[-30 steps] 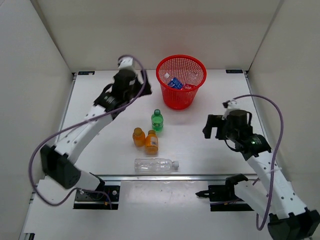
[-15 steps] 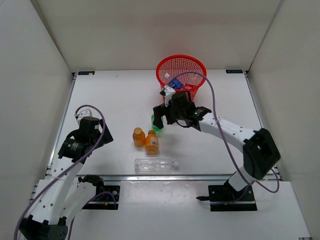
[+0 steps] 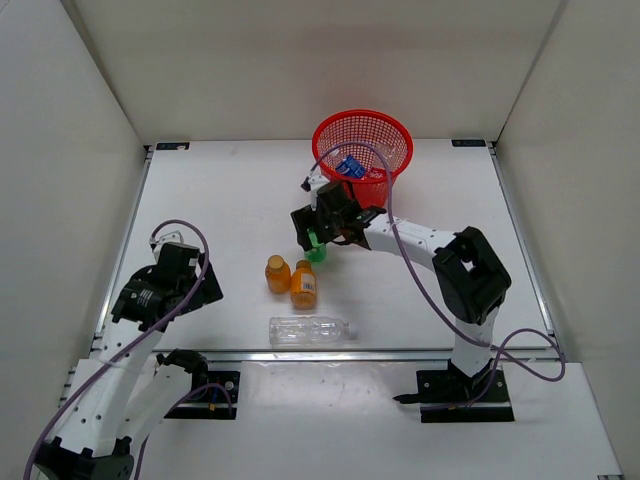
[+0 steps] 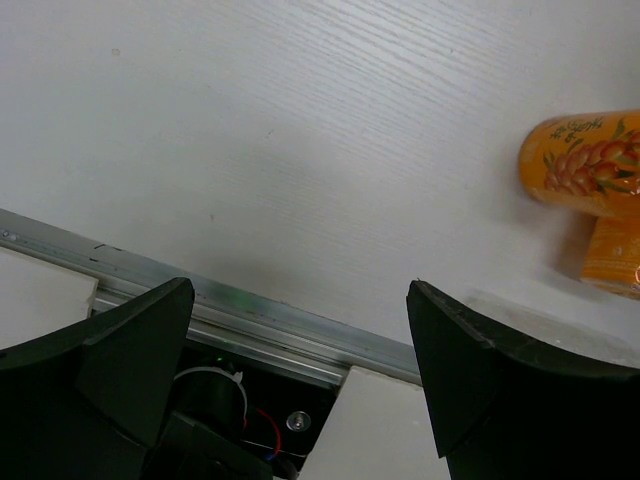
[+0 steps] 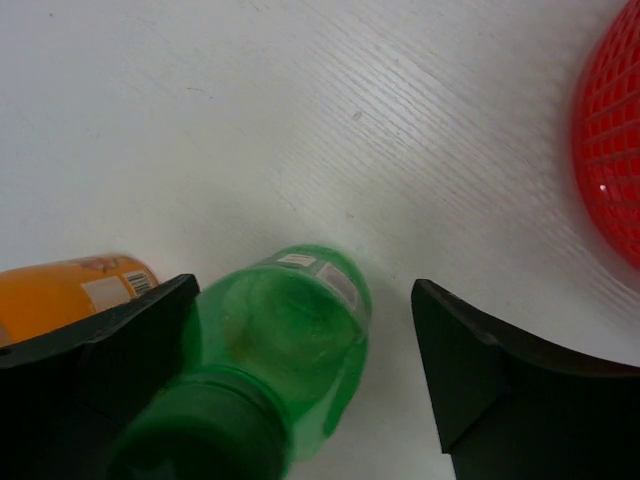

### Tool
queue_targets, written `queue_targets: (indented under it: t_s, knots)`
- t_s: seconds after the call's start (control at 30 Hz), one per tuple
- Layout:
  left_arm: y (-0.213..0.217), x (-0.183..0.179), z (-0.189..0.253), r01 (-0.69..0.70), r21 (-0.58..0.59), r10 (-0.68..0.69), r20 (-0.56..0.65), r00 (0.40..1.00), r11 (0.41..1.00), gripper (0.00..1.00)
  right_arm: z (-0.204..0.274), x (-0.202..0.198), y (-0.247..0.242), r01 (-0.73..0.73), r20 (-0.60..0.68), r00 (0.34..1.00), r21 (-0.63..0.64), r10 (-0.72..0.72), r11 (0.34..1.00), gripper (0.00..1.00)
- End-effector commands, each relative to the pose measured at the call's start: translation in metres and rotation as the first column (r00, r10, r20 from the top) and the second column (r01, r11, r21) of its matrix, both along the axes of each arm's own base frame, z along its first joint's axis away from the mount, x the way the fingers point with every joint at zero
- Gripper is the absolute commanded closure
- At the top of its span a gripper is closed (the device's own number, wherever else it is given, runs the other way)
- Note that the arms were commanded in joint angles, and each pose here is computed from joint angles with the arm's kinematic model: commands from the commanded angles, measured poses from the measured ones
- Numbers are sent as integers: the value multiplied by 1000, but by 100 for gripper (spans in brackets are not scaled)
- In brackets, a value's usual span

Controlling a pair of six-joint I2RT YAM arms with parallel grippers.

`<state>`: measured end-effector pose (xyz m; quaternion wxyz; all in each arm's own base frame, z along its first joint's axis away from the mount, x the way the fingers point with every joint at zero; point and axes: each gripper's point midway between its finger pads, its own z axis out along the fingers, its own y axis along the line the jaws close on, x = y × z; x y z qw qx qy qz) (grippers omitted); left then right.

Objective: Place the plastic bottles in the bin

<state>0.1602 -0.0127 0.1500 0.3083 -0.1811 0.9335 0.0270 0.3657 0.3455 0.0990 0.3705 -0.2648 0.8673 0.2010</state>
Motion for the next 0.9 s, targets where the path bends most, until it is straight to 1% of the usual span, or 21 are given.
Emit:
queue_targets:
  t_s: [0.0,0.03,0.07,0.1,0.13,0.17,0.2,0.23,0.27,0.37,0.4,0.43,0.47,0.5,0.53,0.63,0.67,0.73,0.77,0.8,0.87]
  knots:
    - [0,11,22,-13,-9,14,70,997,1000,1,20,20,7,41,62,997,31,-43,999,18]
    - [0,15,29,-12,-6,12,90,996,1000,1,10,18,5,42,38,998,11,-42,999,25]
    - [1,16,34,-19,-7,19,101,995,1000,2,14,19,8,40,37,999,4,-40,999,38]
    - [2,17,37,-21,-4,22,113,993,1000,1,18,23,10,34,45,998,-1,-34,999,45]
    - [3,18,39,-18,3,18,120,993,1000,2,19,21,6,42,43,998,-33,-40,999,55]
    - [4,18,40,-29,0,29,126,992,1000,1,27,23,8,58,64,996,-52,-55,997,62]
    - [7,18,40,-29,16,26,132,991,999,2,38,21,12,43,89,995,-64,-37,997,74]
    - [8,22,43,-35,26,31,136,990,999,1,53,28,8,56,121,991,-63,-48,996,78]
    - [10,22,45,-44,33,39,138,990,998,1,64,28,7,60,141,989,-69,-49,996,80]
    - [9,30,50,-36,34,31,149,988,999,1,126,38,4,55,221,974,4,-54,998,80]
    - [7,31,47,-21,33,17,138,990,999,1,150,43,3,53,256,965,31,-59,998,80]
    - [5,33,48,-19,30,15,138,990,999,1,187,45,1,41,308,949,82,-64,996,80]
    - [3,35,44,-15,22,12,134,991,1000,1,208,51,-11,57,344,935,103,-89,993,84]
    - [3,36,45,-17,22,13,137,990,1000,1,235,61,-20,68,382,917,143,-118,987,84]
    - [-1,38,44,-8,10,7,134,991,1000,2,259,61,-25,65,420,898,173,-133,983,85]
    - [-2,41,43,-4,3,4,136,991,1000,2,314,86,-73,130,493,832,272,-254,953,82]
    - [-2,43,45,-6,-2,6,154,988,1000,2,317,89,-80,140,483,833,292,-272,946,82]
    - [-2,46,46,-9,1,9,158,987,1000,1,314,112,-113,212,473,814,300,-338,930,81]
    - [-4,48,48,-1,-8,2,164,987,1000,2,309,117,-118,226,453,820,305,-350,925,80]
    - [-4,50,49,-2,-9,3,165,986,1000,2,303,121,-133,271,416,822,317,-390,909,82]
    - [-8,53,46,7,-16,-5,159,987,1000,1,281,133,-146,284,356,843,341,-403,896,82]
